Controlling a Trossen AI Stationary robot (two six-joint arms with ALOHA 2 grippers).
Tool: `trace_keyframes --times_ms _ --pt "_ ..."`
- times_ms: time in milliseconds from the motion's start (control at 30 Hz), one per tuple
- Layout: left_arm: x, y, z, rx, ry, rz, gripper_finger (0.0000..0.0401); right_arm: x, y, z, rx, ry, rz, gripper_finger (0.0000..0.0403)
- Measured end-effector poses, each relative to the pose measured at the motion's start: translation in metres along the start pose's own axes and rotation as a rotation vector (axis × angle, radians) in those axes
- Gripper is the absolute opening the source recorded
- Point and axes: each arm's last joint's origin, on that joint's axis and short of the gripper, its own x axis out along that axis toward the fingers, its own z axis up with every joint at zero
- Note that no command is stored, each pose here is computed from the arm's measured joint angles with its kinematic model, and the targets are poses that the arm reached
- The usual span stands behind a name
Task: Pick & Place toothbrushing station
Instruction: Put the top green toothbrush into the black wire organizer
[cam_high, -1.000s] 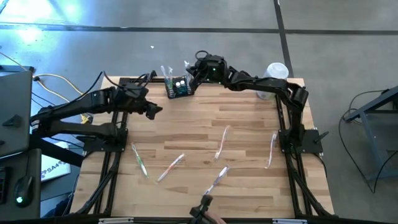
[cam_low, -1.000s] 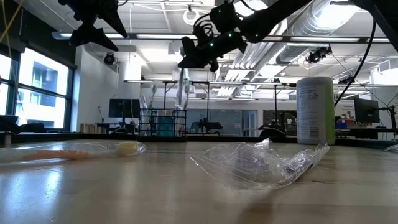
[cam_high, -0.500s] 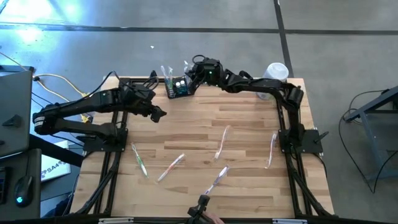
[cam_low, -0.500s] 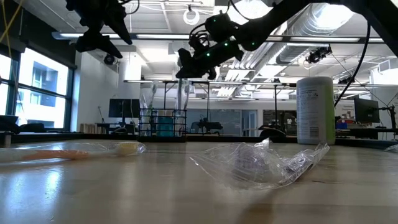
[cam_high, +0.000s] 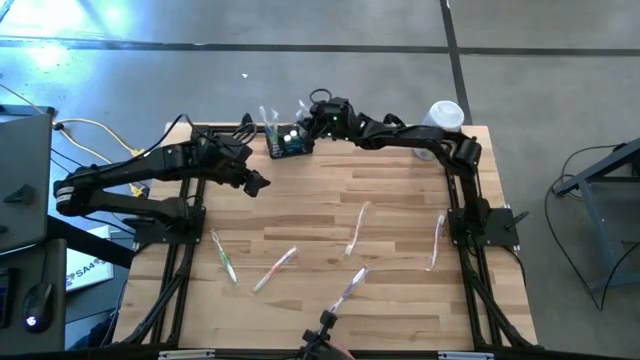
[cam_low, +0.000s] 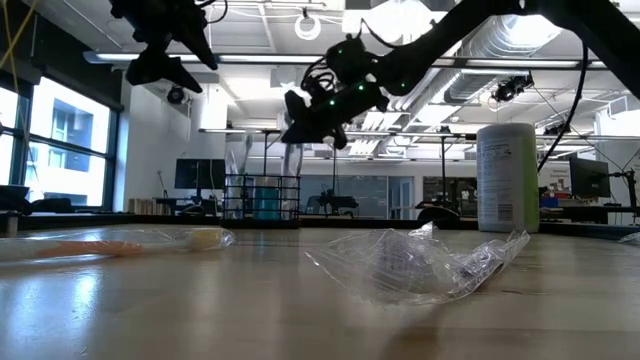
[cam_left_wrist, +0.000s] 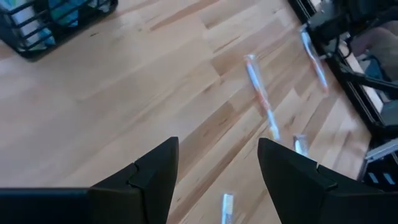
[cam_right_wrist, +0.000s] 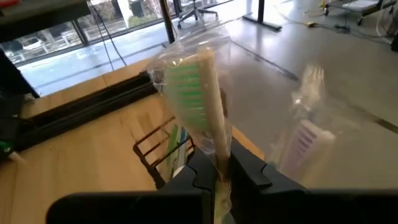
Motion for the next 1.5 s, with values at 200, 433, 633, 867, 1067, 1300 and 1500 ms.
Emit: trace_keyframes --times_ms 200,433,633,867,1067,1300,1500 --pt "0.000 -0.002 0.001 0.004 -0.003 -0.025 0.0216 0.000 -0.001 0.000 -0.020 0.000 -0.007 0.0013" --pt "0.000 -0.002 0.001 0.004 -0.003 -0.025 0.0216 -0.001 -0.008 0.001 0.018 0.000 -0.072 0.0013" --pt "0.000 -0.002 0.002 0.001 -0.012 -0.033 0.0216 0.000 -0.012 0.001 0.006 -0.014 -0.091 0.0013" --pt "0.000 -0.003 0.003 0.001 -0.018 -0.038 0.0216 0.011 -0.017 -0.015 0.046 0.022 -0.083 0.0013" --pt "0.000 -0.003 0.002 0.002 -0.017 -0.039 0.0216 0.011 -0.015 -0.013 0.030 -0.002 -0.090 0.0013" --pt "0.000 -0.003 0.002 0.005 -0.017 -0.039 0.0216 0.011 -0.017 -0.013 0.042 0.007 -0.075 0.0014" --pt "0.000 -0.003 0.002 0.005 -0.016 -0.039 0.0216 0.011 -0.017 -0.013 0.040 0.007 -0.076 0.0042"
